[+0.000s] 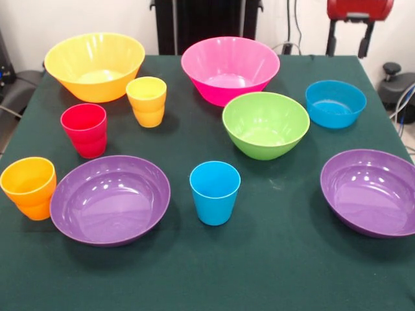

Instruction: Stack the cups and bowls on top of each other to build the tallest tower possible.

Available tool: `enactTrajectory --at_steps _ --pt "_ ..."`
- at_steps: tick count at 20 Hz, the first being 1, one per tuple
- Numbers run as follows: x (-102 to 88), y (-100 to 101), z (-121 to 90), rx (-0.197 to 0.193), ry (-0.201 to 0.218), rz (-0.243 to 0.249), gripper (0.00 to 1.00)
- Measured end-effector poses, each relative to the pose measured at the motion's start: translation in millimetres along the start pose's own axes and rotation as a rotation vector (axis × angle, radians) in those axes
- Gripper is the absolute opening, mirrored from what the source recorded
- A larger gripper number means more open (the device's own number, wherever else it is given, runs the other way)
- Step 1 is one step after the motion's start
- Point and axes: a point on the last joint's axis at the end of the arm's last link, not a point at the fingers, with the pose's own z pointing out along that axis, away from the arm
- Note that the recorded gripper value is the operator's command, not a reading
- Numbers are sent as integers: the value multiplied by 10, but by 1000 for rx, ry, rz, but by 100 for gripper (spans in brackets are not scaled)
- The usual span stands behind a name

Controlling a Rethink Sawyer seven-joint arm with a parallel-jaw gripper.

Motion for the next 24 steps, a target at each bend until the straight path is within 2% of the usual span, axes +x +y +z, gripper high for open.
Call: enactTrajectory --at_steps 1,4,8,14,20,24 --pt "84 21 126 1 10 7 100" --pt "158 17 247 5 20 9 100" --pt "320 -82 527 28 60 15 100" --pt "449 -144 824 52 90 22 100" --pt "573 -45 1082 68 115 26 100" --pt "580 52 1184 71 115 31 100"
